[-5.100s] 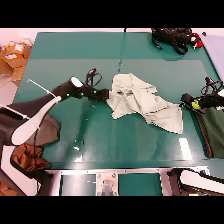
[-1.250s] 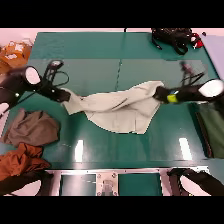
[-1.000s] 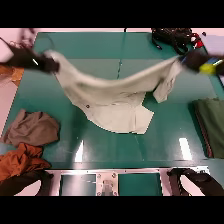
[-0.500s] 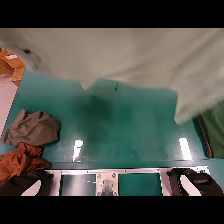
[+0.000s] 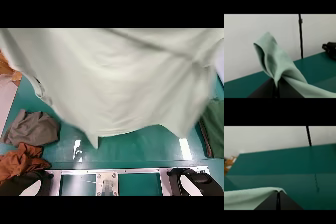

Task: Fold the shirts.

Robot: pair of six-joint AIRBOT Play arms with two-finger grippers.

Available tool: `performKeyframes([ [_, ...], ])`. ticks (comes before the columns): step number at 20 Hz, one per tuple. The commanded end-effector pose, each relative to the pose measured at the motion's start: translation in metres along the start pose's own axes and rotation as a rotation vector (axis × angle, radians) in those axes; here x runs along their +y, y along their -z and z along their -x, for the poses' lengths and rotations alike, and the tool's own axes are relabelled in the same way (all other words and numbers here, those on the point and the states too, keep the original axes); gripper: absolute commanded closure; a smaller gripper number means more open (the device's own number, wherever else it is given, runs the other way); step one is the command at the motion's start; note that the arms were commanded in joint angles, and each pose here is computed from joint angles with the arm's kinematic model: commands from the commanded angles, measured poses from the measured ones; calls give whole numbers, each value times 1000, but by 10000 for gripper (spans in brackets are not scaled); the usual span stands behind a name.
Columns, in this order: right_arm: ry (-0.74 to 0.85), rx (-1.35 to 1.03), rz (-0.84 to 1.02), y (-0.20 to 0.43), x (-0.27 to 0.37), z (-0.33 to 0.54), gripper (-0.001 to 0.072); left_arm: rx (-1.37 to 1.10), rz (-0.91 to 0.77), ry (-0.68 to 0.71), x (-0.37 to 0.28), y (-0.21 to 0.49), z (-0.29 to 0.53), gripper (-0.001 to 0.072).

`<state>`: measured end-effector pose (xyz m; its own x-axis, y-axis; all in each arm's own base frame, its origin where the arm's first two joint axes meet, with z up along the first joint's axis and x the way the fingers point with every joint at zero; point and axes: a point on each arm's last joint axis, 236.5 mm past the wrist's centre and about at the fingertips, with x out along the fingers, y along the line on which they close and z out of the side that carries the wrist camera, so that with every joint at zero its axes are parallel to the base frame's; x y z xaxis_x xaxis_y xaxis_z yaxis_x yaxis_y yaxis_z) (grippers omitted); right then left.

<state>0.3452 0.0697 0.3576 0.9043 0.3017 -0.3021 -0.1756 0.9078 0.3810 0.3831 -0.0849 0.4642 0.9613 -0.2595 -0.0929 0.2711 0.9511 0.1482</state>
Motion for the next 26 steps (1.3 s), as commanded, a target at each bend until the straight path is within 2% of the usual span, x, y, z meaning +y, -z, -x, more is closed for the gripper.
performKeyframes([
  [1, 98, 213, -105, 85, -67, -98, 702, 234, 53, 65, -12, 101, -102, 681],
  [4, 183, 398, -181, 163, -124, -174, 702, 440, 177, 174, -43, 207, -180, 680],
  [8, 294, 520, -277, 241, -198, -236, 702, 655, 307, 261, -81, 332, -237, 681],
  [12, 359, 528, -329, 257, -249, -257, 702, 683, 398, 275, -95, 375, -260, 679],
  [13, 368, 516, -336, 252, -257, -257, 683, 689, 400, 274, -95, 377, -260, 660],
  [14, 375, 511, -342, 244, -263, -253, 541, 697, 401, 276, -92, 376, -258, 317],
  [15, 375, 526, -334, 236, -269, -246, 388, 713, 409, 277, -89, 376, -254, 32],
  [16, 382, 557, -334, 231, -277, -235, 360, 748, 417, 286, -84, 375, -246, 8],
  [20, 451, 723, -444, 247, -309, -162, 363, 915, 436, 329, -59, 377, -204, 9],
  [26, 532, 909, -632, 339, -303, -70, 348, 1057, 481, 337, -29, 391, -166, 9],
])
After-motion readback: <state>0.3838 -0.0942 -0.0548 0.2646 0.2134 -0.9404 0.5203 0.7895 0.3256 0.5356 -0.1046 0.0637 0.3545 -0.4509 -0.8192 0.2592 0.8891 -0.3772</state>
